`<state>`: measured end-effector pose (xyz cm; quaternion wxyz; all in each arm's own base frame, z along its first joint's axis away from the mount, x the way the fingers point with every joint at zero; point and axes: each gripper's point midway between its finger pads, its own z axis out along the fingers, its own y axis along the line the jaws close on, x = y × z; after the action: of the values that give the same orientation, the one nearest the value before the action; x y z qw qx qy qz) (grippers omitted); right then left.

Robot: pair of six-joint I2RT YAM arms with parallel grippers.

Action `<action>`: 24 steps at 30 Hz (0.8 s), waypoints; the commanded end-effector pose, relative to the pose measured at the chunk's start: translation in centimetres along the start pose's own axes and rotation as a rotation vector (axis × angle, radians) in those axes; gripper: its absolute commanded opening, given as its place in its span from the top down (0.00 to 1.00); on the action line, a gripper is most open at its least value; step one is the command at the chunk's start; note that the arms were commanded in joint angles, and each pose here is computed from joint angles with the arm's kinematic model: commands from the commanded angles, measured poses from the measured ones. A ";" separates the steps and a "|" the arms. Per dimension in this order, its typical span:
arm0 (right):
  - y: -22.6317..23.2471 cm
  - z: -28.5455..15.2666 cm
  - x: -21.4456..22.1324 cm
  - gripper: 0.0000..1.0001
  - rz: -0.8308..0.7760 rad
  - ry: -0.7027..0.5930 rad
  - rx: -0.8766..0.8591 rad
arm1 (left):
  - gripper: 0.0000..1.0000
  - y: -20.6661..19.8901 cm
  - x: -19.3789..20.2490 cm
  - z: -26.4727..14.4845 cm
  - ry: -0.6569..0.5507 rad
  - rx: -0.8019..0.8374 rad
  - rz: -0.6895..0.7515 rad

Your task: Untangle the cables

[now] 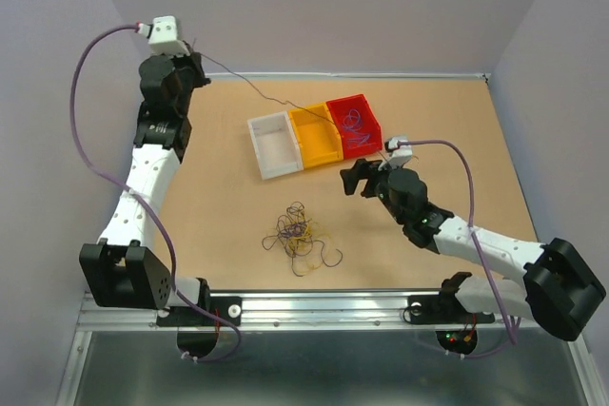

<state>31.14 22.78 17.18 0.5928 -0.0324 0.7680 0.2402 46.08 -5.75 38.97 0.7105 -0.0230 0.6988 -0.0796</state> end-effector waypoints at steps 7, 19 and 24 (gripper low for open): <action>-6.8 -2.6 -6.8 0.00 0.213 -0.243 0.343 | 1.00 2.2 -5.1 -3.7 -0.220 0.033 -0.107; -13.7 -3.8 -7.3 0.00 0.331 -0.244 0.530 | 1.00 7.4 -4.6 -4.6 -0.270 -0.217 -0.143; -18.9 -5.6 -6.9 0.00 0.459 -0.254 0.692 | 1.00 8.0 -4.7 -5.1 -0.277 -0.238 -0.156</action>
<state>34.43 4.39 17.29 0.5990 0.3041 0.7347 0.0943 43.43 1.73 37.82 0.7402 -0.1420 0.6549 -0.0550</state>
